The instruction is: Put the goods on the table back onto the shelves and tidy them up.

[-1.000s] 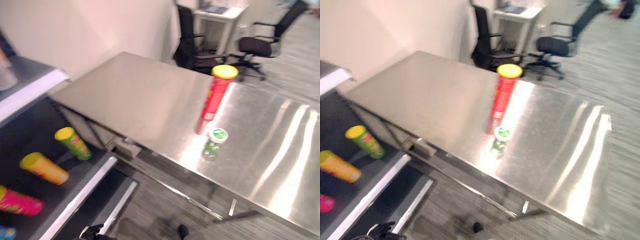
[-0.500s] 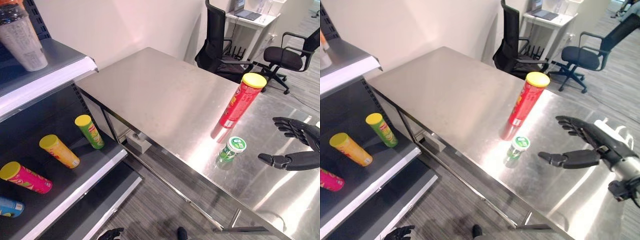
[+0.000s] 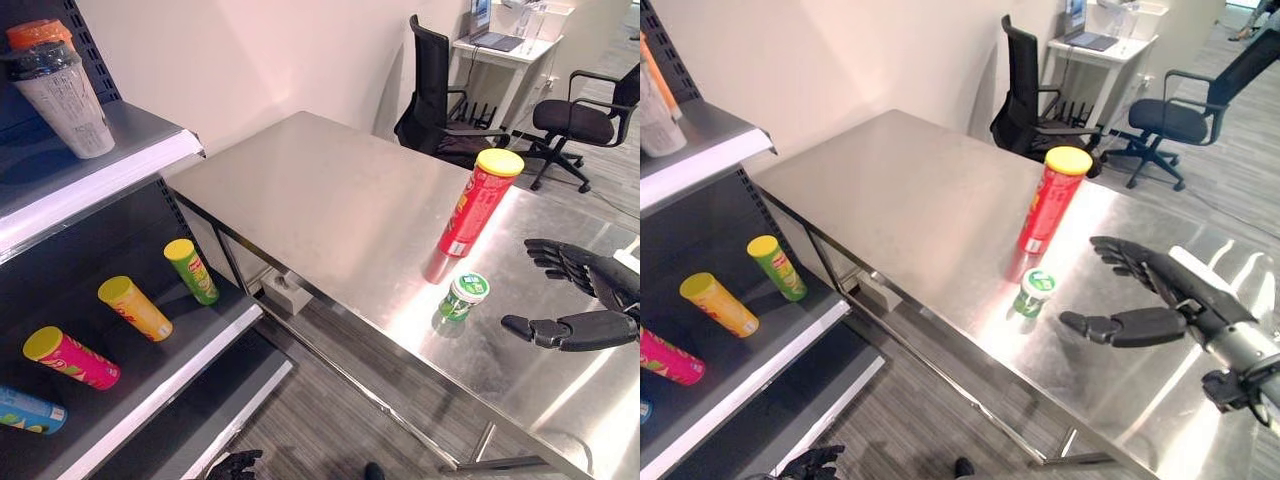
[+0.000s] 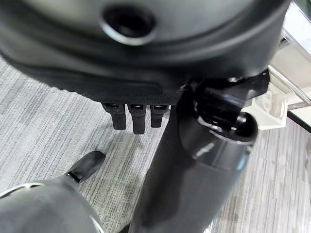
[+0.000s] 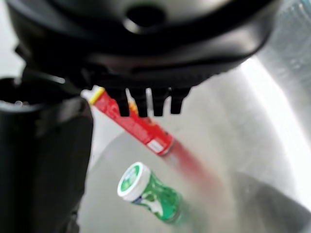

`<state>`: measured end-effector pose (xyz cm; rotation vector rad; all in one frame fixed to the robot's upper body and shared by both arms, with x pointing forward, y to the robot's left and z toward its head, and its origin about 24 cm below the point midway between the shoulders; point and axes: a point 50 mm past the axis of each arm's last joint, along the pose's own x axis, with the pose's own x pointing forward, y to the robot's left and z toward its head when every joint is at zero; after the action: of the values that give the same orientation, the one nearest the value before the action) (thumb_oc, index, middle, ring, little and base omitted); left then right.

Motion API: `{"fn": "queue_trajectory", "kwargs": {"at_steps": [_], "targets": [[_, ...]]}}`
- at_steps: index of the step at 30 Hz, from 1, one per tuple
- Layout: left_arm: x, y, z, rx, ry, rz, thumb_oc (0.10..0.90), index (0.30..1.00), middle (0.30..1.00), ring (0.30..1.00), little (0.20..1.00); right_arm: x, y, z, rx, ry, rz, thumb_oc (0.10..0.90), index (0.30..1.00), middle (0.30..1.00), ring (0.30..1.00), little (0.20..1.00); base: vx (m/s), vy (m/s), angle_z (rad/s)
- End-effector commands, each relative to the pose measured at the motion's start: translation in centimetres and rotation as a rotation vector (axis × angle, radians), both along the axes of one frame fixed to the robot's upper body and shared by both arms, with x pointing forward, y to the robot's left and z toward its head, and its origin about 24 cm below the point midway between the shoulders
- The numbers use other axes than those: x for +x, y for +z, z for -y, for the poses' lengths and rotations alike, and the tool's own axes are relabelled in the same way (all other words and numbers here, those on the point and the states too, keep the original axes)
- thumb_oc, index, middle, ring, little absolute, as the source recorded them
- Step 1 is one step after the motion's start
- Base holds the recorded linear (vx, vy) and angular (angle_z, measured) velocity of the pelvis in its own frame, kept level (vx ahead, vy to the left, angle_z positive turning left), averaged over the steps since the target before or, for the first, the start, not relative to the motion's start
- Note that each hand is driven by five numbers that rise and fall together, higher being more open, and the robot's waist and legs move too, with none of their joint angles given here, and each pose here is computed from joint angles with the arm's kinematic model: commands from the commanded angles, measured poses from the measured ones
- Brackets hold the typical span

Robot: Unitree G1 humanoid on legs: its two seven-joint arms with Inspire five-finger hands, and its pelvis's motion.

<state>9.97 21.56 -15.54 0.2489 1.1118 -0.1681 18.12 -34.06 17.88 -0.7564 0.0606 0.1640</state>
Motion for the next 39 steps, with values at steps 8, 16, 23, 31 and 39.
{"fn": "queue_trajectory", "kwargs": {"at_steps": [8, 16, 23, 31, 39], "targets": [[3.8, 1.1, 0.0, 0.058, -0.080, 0.117, 0.800, 0.900, 0.900, 0.900, 0.900, 1.1, 1.2, -1.5, -0.304, -0.158, 0.440, 0.800, 0.900, 0.900, 0.900, 0.900, 0.01, -0.005, 0.02], [3.6, 1.0, 0.1, 0.079, -0.098, 0.118, 0.800, 0.900, 0.900, 0.900, 0.900, 0.6, -2.3, -2.9, -0.451, -0.224, 0.433, 0.800, 0.900, 0.900, 0.900, 0.900, 0.01, -0.014, 0.05], [3.9, 1.2, 0.0, 0.091, -0.087, 0.135, 0.800, 0.900, 0.900, 0.900, 0.900, 1.2, -5.1, -3.6, -0.404, -0.235, 0.376, 0.800, 0.900, 0.900, 0.900, 0.900, 0.00, -0.001, 0.01], [3.4, 1.1, -0.2, 0.099, -0.071, 0.132, 0.800, 0.900, 0.900, 0.900, 0.900, 1.5, -6.4, -3.6, -0.369, -0.308, 0.384, 0.800, 0.900, 0.900, 0.900, 0.900, 0.00, -0.002, 0.00], [3.0, 1.0, -0.3, 0.115, -0.051, 0.128, 0.800, 0.900, 0.900, 0.900, 0.900, 2.2, -8.8, -4.8, -0.120, -0.388, 0.384, 0.800, 0.900, 0.900, 0.900, 0.900, 0.00, -0.005, 0.01]]}}
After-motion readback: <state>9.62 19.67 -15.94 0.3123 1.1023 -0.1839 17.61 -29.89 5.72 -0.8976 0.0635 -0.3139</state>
